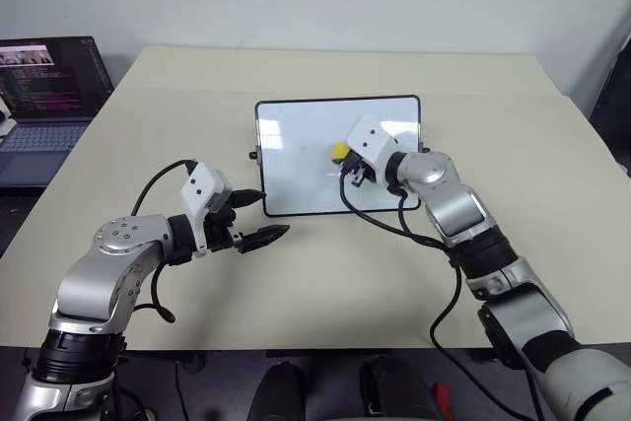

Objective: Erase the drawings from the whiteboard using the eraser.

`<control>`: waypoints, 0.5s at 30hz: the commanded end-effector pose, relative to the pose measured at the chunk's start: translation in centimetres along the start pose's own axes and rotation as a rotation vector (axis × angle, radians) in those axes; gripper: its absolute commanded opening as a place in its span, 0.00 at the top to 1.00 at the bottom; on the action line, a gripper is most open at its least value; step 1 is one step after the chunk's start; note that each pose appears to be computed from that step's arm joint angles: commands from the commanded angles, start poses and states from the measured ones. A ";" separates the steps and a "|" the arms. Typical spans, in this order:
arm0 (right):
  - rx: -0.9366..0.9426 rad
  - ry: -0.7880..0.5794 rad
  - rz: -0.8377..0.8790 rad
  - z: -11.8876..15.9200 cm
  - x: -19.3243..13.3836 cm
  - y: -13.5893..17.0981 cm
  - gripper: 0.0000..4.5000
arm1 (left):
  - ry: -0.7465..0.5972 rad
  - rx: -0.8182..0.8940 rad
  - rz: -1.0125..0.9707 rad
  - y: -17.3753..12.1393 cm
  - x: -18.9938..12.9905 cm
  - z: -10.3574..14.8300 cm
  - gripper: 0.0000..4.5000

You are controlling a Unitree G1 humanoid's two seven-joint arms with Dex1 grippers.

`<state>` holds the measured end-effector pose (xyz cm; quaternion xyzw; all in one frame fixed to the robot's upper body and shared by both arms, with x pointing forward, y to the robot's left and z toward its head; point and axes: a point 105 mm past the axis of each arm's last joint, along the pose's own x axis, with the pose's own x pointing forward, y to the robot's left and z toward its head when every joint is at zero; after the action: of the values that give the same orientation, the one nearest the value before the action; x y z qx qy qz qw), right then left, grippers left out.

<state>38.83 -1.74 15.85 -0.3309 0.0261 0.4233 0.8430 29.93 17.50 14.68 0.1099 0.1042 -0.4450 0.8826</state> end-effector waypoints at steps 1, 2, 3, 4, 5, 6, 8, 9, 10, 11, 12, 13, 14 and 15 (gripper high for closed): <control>-0.003 -0.021 -0.130 0.5 -0.3 -2.2 0.76 | -0.029 0.037 -0.014 -0.4 -0.2 1.2 0.00; -0.006 -0.030 -0.186 0.7 -0.5 -3.3 0.76 | -0.028 0.037 -0.016 -0.5 -0.2 1.2 0.00; -0.009 -0.033 -0.217 0.8 -0.7 -4.0 0.76 | -0.027 0.036 -0.017 -0.5 -0.2 1.1 0.00; -0.010 -0.033 -0.228 0.8 -0.7 -4.3 0.76 | -0.026 0.036 -0.018 -0.5 -0.2 1.1 0.00; -0.007 -0.028 -0.209 0.6 -0.7 -4.1 0.76 | -0.026 0.036 -0.018 -0.5 -0.2 1.1 0.00; -0.002 -0.019 -0.182 0.4 -0.6 -3.7 0.76 | -0.026 0.036 -0.018 -0.5 -0.2 1.1 0.00; 0.013 0.009 -0.086 -0.3 -0.5 -2.1 0.76 | -0.026 0.037 -0.020 -0.5 -0.2 1.1 0.00; 0.019 0.017 -0.053 -0.6 -0.5 -1.5 0.76 | -0.026 0.037 -0.021 -0.5 -0.1 1.1 0.00; 0.019 0.020 -0.040 -0.7 -0.5 -1.2 0.76 | -0.026 0.037 -0.021 -0.5 -0.1 1.1 0.00; 0.017 0.019 -0.053 -0.7 -0.6 -1.3 0.76 | -0.026 0.037 -0.022 -0.5 -0.1 1.1 0.00; 0.013 0.018 -0.092 -0.7 -0.6 -2.0 0.76 | -0.026 0.037 -0.023 -0.5 -0.1 1.1 0.00; 0.013 0.018 -0.119 -0.7 -0.7 -2.5 0.76 | -0.026 0.037 -0.025 -0.5 -0.1 1.1 0.00; 0.014 0.019 -0.127 -0.7 -0.8 -2.7 0.76 | -0.026 0.037 -0.027 -0.5 0.0 1.1 0.00; 0.015 0.025 -0.116 -0.9 -0.8 -2.6 0.76 | -0.026 0.038 -0.029 -0.6 0.0 1.1 0.00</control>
<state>39.69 -2.64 16.58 -0.3265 0.0145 0.3949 0.8586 29.74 17.23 14.55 0.1109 0.1061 -0.4515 0.8790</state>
